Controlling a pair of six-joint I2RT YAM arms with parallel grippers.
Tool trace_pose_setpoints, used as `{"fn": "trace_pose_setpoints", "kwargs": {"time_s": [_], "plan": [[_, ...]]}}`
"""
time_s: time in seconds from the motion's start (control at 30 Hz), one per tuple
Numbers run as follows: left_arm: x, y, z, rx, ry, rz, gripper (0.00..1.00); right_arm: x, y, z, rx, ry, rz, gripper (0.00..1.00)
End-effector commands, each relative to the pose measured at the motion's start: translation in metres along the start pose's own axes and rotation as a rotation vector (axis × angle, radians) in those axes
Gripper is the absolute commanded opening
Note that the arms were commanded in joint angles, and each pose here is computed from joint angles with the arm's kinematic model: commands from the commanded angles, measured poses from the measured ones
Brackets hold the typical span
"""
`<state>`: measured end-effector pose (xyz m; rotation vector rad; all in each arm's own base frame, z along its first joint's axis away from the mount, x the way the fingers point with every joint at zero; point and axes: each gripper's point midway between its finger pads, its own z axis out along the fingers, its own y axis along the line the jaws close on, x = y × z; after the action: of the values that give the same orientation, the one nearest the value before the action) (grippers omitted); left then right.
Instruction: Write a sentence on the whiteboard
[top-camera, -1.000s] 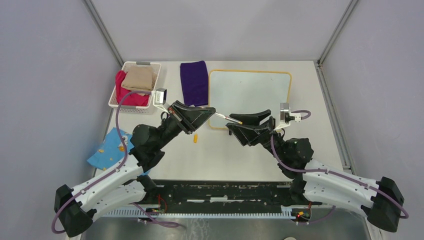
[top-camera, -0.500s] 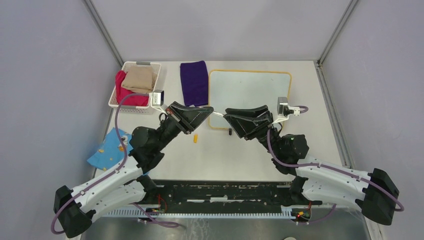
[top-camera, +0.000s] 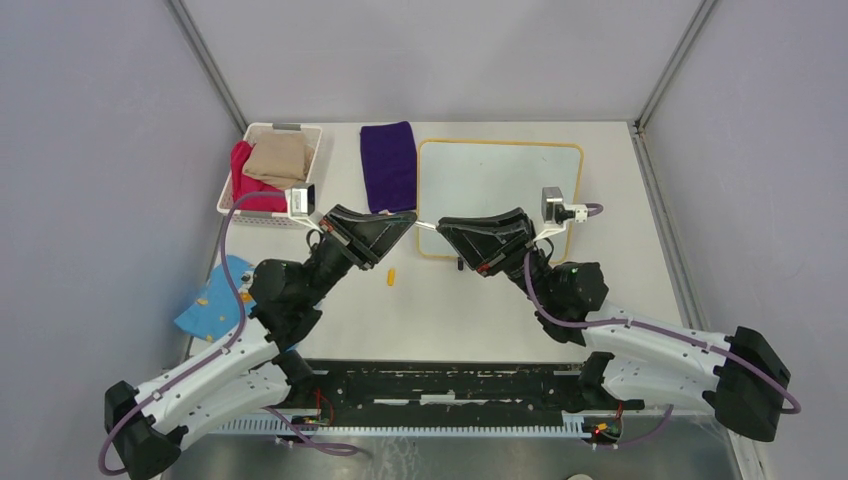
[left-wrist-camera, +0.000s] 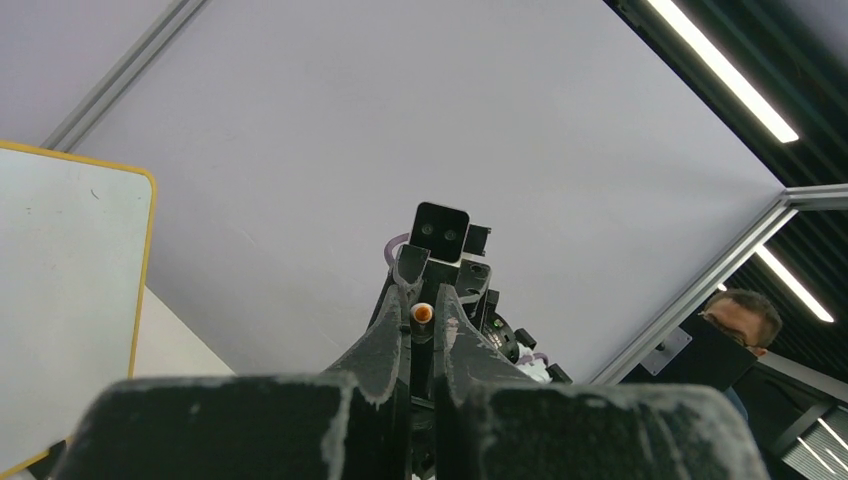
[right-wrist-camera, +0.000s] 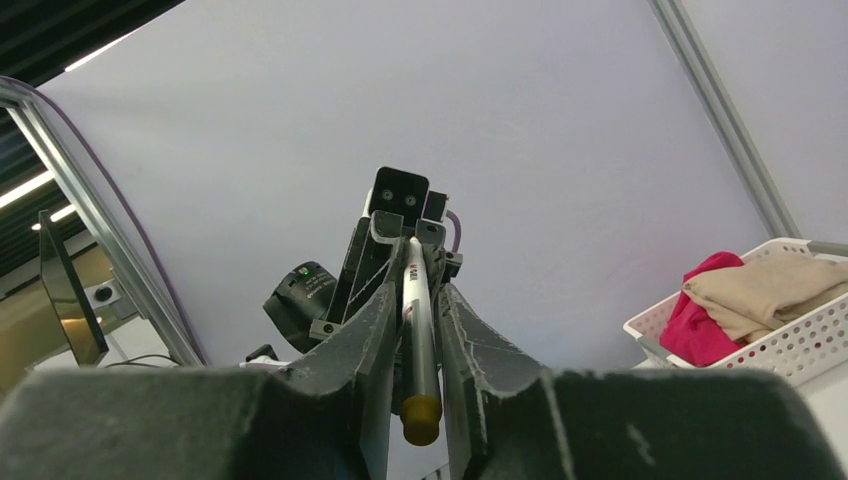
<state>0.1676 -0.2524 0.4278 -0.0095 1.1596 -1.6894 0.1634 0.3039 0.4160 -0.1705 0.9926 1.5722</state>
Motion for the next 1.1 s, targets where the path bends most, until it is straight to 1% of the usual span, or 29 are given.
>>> {"fn": "trace_pose_setpoints", "kwargs": {"time_s": [0.0, 0.17, 0.33, 0.43, 0.47, 0.53, 0.6, 0.63, 0.73, 0.83, 0.93, 0.97, 1.07], "plan": [[-0.009, -0.006, -0.001, 0.004, -0.037, 0.015, 0.02, -0.022, 0.026, 0.01, -0.093, -0.061, 0.017, 0.24], [-0.009, -0.005, -0.002, 0.0, -0.036, 0.018, 0.02, -0.022, 0.027, 0.01, -0.103, -0.064, 0.02, 0.1], [-0.009, -0.005, -0.001, -0.001, -0.036, 0.021, 0.02, -0.02, 0.027, 0.01, -0.105, -0.058, 0.022, 0.01], [-0.008, -0.004, -0.001, -0.012, -0.027, 0.026, 0.03, -0.02, 0.027, 0.009, -0.109, -0.054, 0.017, 0.0], [-0.008, -0.003, -0.001, -0.017, -0.021, 0.03, 0.07, -0.02, 0.028, 0.009, -0.111, -0.052, 0.015, 0.0], [-0.008, -0.004, -0.001, -0.022, -0.016, 0.037, 0.19, -0.019, 0.028, 0.007, -0.112, -0.044, 0.007, 0.0], [-0.01, -0.007, -0.003, -0.016, -0.016, 0.047, 0.28, -0.017, 0.029, 0.006, -0.111, -0.031, -0.005, 0.0], [-0.01, -0.009, -0.004, -0.012, -0.014, 0.053, 0.31, -0.017, 0.03, 0.005, -0.113, -0.025, -0.014, 0.0], [-0.008, -0.015, -0.003, 0.007, 0.011, 0.07, 0.32, -0.015, 0.03, 0.003, -0.111, 0.001, -0.039, 0.0], [-0.004, -0.019, -0.004, 0.024, 0.033, 0.076, 0.32, -0.012, 0.03, 0.003, -0.104, 0.033, -0.061, 0.0], [-0.004, -0.021, -0.005, 0.034, 0.036, 0.077, 0.28, -0.009, 0.03, 0.001, -0.101, 0.055, -0.072, 0.0], [-0.003, -0.021, -0.005, 0.037, 0.039, 0.077, 0.24, -0.008, 0.028, 0.001, -0.094, 0.06, -0.071, 0.0], [-0.001, -0.024, -0.005, 0.056, 0.051, 0.076, 0.04, -0.009, 0.027, -0.002, -0.085, 0.054, -0.071, 0.0]]}}
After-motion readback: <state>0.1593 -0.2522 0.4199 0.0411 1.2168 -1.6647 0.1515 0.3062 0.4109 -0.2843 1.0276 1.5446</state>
